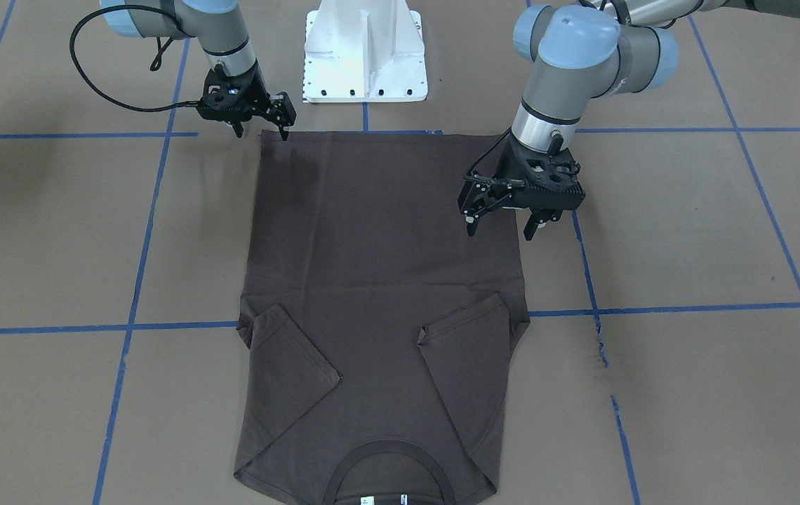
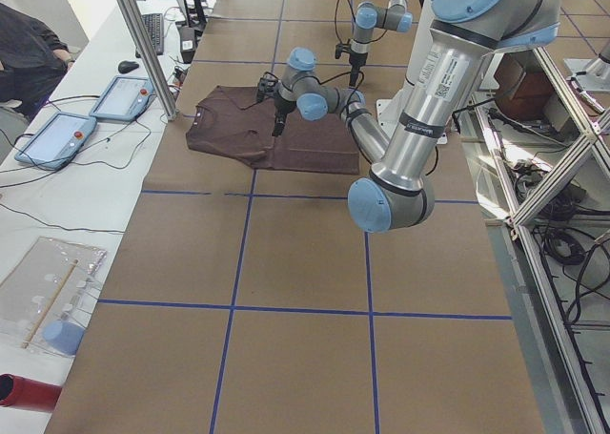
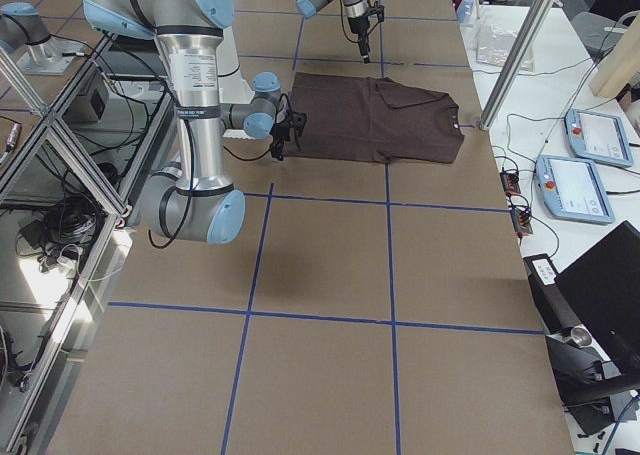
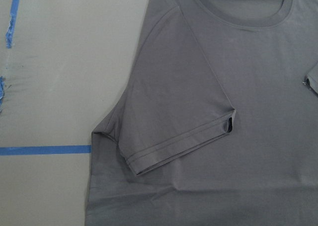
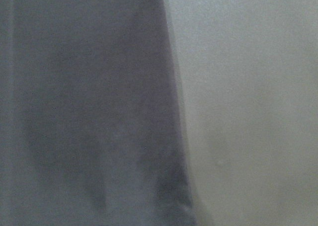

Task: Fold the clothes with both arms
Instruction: 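Move the left gripper down to the other hem corner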

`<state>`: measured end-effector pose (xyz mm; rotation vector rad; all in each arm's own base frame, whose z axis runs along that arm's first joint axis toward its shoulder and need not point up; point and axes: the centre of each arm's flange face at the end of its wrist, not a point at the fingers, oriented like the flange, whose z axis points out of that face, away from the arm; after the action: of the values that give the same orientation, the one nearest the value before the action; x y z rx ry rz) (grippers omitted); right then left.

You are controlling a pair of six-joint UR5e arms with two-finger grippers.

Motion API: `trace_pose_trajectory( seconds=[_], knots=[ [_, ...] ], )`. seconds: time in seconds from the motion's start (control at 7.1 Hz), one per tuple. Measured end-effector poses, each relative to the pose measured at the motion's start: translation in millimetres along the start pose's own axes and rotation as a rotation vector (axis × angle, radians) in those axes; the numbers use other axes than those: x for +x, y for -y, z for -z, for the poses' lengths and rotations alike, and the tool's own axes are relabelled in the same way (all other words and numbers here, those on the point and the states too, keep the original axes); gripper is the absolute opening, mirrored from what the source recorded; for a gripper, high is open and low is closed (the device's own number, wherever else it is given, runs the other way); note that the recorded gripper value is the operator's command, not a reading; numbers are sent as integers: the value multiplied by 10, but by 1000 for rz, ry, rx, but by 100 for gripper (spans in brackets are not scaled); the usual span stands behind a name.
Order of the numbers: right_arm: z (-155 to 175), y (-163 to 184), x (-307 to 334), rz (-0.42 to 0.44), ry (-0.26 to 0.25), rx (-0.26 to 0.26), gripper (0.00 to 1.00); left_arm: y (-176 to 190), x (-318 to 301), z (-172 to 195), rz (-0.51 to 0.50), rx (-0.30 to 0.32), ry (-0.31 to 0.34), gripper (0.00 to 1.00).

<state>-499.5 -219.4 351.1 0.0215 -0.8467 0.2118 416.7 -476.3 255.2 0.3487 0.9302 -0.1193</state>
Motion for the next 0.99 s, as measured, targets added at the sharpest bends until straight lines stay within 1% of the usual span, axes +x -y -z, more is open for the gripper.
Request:
trace_pose_trajectory(
  seconds=[0.14,0.28,0.42,0.56,0.85,0.99],
  knots=[
    [-14,4,5,0,-3,-3,81,0,1,2,0,0,0,100],
    [-16,-4,5,-1,-4,-12,77,0,1,3,-1,0,0,100],
    [-12,-14,0,-2,-3,-24,54,2,1,5,-1,1,-1,100],
    [-9,-23,-4,-2,-2,-33,41,5,0,7,-1,2,-1,100],
    [-19,-32,0,-2,-5,-40,39,6,3,15,-3,3,-3,100],
    [-27,-35,5,-1,-7,-41,27,4,7,18,-3,2,-3,100]
  ],
)
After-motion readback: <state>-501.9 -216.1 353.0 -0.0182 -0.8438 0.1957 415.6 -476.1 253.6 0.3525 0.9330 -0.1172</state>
